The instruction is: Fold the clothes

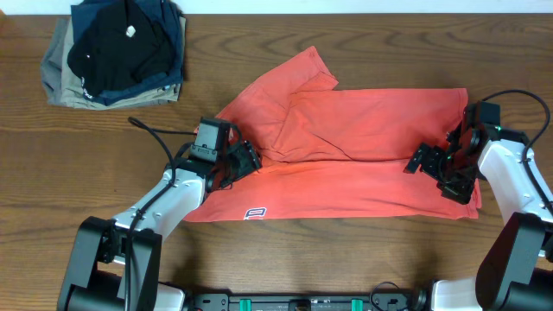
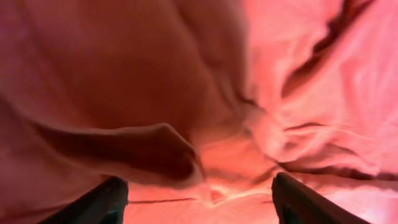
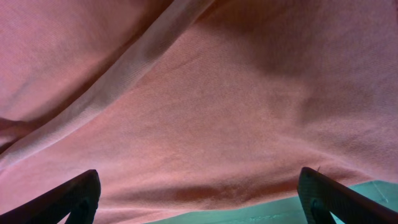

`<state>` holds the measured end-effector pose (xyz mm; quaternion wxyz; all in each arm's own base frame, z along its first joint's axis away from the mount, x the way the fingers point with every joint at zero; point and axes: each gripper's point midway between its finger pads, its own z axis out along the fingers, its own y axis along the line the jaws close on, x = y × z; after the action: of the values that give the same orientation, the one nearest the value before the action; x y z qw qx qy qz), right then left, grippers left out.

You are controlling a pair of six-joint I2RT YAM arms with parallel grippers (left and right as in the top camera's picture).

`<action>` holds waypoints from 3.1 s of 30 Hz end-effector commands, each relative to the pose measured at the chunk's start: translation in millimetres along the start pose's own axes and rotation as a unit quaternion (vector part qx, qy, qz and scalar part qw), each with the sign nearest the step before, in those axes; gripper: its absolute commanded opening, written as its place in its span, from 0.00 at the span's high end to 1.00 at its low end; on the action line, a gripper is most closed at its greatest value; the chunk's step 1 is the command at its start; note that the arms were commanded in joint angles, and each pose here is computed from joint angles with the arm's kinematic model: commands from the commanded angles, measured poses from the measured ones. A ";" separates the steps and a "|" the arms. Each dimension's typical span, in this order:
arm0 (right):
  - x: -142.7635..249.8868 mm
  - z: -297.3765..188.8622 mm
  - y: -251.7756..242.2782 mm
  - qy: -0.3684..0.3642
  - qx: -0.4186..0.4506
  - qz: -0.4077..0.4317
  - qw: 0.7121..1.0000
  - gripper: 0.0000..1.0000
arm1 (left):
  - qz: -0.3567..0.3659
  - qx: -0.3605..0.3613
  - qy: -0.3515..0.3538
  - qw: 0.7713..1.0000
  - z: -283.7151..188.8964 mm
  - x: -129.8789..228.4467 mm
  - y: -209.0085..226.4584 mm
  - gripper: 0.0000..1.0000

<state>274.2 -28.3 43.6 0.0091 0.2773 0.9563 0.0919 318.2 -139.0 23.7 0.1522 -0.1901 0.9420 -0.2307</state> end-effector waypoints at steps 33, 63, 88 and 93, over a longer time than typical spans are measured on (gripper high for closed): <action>-13.8 -2.6 4.7 -0.028 0.001 -0.017 0.999 0.02 | 0.004 0.046 -0.130 0.990 -17.7 -70.8 -45.0 0.94; -67.4 -89.2 27.3 -0.107 -0.024 -0.045 0.993 0.01 | 0.164 0.033 -0.226 0.960 -102.0 -126.2 -104.7 0.02; -209.0 -70.0 27.9 -0.238 0.095 -0.117 0.959 0.01 | 0.306 -0.044 -0.124 0.943 3.8 -248.6 -132.8 0.02; -214.7 -41.7 14.7 -0.215 0.117 -0.117 0.962 0.01 | 0.309 -0.023 -0.114 0.944 33.7 -247.1 -131.0 0.02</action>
<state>453.7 -124.2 77.9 0.1867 0.1819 0.9640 -0.0524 580.2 -144.1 100.8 0.3039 0.0605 0.9446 -0.1079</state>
